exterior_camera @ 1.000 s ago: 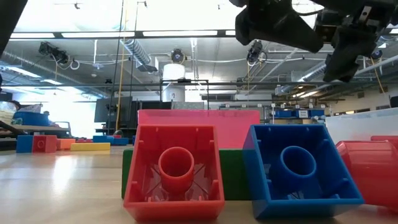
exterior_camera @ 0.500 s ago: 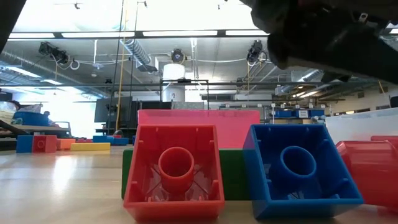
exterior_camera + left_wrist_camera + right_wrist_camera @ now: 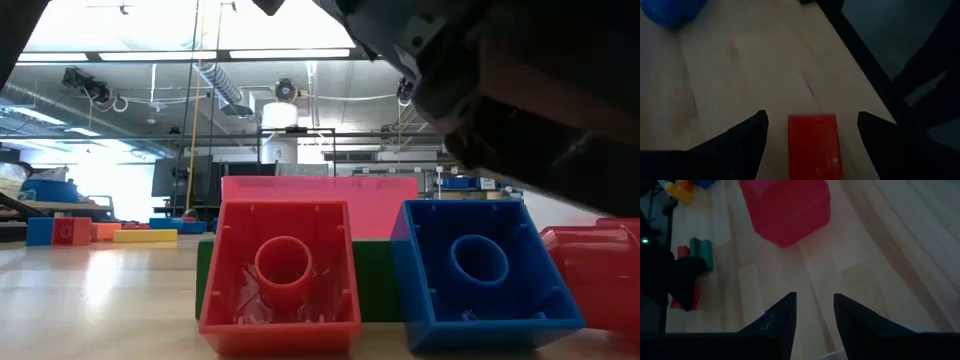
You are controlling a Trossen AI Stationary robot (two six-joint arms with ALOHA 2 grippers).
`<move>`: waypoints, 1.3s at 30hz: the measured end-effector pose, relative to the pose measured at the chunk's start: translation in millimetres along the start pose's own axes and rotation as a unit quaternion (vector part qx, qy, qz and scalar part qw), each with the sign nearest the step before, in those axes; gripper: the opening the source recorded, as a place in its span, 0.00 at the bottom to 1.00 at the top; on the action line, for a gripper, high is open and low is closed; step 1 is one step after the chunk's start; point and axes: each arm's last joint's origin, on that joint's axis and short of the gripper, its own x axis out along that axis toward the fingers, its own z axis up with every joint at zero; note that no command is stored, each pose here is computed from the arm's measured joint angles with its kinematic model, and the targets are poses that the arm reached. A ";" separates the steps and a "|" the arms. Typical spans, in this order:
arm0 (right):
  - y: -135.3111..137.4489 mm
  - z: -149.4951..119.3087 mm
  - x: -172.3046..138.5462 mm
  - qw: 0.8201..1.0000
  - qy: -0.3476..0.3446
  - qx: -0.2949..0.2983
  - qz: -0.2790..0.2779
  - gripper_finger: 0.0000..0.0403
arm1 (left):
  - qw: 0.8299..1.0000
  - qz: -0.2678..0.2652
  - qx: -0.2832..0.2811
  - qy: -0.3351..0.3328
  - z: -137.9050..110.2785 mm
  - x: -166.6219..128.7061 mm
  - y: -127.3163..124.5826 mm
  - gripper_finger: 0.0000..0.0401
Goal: Sort blocks by size
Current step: Put the red 1 stud game piece into the transparent bin
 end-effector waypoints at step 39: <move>4.4 10.1 -0.6 0.997 -0.050 0.048 0.026 0.36 | 0.981 0.164 -0.074 0.065 54.9 -208.8 130.5 0.33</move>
